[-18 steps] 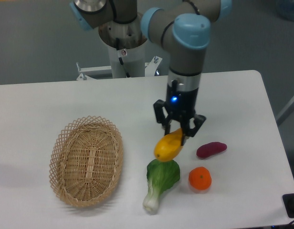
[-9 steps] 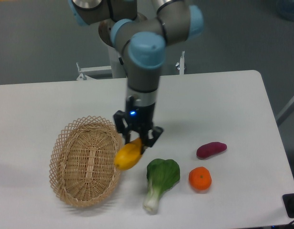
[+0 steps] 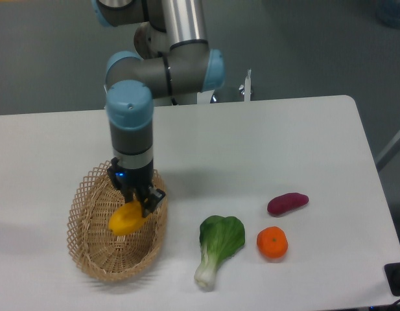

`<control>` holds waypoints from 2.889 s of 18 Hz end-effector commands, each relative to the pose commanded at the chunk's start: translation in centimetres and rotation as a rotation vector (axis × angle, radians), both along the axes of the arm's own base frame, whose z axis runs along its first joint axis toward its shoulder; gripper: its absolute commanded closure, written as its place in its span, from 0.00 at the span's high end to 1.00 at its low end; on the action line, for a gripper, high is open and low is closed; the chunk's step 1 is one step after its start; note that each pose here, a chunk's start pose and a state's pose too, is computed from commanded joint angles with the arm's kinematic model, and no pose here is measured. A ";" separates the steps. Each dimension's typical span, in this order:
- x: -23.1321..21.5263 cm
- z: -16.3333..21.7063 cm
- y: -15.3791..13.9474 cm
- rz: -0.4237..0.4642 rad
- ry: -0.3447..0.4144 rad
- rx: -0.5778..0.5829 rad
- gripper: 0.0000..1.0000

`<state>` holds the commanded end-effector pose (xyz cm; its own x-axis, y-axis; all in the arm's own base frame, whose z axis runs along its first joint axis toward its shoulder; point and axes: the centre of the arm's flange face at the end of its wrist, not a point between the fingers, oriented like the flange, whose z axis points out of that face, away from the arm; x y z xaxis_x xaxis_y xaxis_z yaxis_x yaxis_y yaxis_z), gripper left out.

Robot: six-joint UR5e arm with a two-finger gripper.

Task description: Place the mango in the basket

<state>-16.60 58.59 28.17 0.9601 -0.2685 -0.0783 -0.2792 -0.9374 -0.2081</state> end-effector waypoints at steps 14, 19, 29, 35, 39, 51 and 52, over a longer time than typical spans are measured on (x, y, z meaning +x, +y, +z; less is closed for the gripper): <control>2.0 -2.9 0.3 -0.104 -0.010 -0.049 0.43; 1.5 -2.7 0.3 -0.094 0.029 -0.062 0.93; -1.5 0.8 -0.1 -0.014 0.097 -0.026 1.00; -7.2 3.9 -1.8 0.105 0.171 -0.011 1.00; -10.8 5.9 -3.9 0.149 0.189 -0.001 1.00; -19.5 14.2 -12.7 -0.059 0.179 -0.127 1.00; -19.8 14.7 -13.2 -0.065 0.184 -0.124 1.00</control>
<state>-36.36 45.44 42.83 0.9130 -0.3479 -0.2129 -0.3626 -0.9314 -0.0327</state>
